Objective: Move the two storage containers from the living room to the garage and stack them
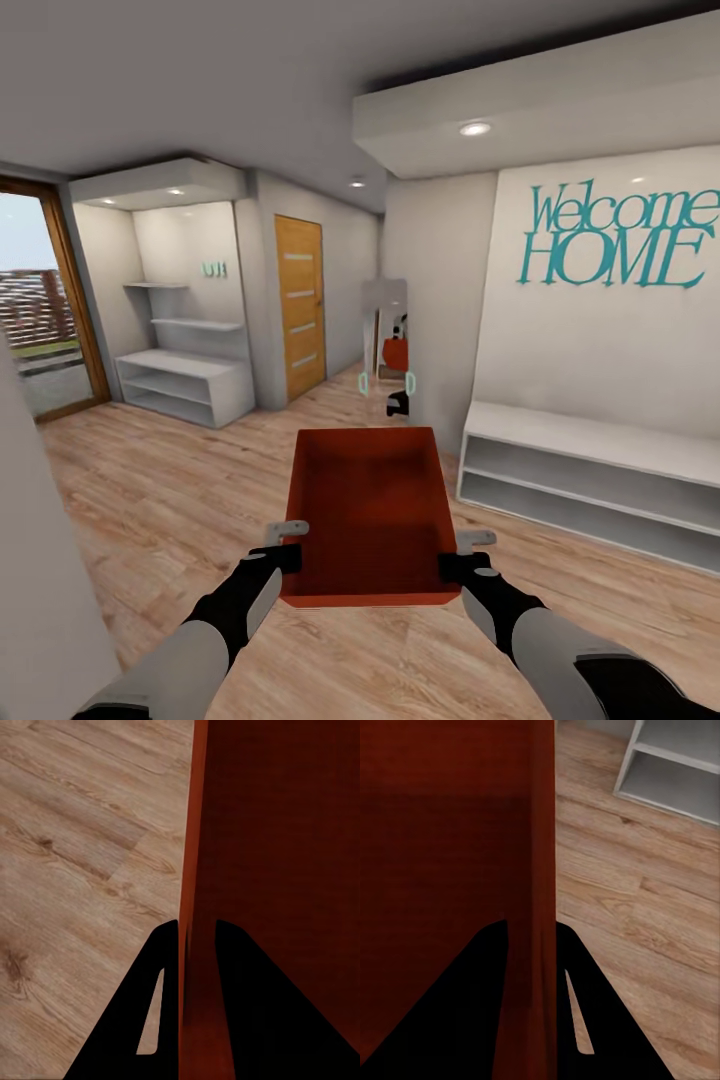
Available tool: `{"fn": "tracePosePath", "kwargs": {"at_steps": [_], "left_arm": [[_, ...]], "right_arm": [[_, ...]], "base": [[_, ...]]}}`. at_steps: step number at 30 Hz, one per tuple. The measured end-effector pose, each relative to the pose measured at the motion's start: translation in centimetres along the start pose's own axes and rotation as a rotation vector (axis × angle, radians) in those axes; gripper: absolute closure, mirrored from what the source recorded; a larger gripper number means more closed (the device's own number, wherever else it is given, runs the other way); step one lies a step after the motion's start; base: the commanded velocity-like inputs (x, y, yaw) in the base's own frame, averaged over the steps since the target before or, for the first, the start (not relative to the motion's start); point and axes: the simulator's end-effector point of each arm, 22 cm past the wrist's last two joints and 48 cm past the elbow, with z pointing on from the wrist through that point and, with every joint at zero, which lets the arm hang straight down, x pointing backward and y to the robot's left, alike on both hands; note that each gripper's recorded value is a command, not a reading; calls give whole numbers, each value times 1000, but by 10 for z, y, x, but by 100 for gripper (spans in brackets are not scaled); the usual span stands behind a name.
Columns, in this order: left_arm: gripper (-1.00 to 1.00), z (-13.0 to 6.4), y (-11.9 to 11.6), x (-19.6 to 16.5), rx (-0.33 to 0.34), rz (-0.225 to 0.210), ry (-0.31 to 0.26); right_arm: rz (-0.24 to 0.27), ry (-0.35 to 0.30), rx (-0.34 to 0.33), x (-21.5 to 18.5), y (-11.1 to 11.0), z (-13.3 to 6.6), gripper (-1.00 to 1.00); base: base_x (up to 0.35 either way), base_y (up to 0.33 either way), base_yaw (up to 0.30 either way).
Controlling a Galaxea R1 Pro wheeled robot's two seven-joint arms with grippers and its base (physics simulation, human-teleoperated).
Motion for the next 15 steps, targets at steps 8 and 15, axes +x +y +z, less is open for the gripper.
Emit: {"fn": "tracePosePath", "kwargs": {"at_steps": [8, 15], "left_arm": [[100, 0, 0, 0, 0, 1, 0], [100, 0, 0, 0, 0, 1, 0]], "right_arm": [[1, 0, 0, 0, 0, 0, 100], [1, 0, 0, 1, 0, 0, 100]], "base": [[324, 0, 0], [324, 0, 0]]}}
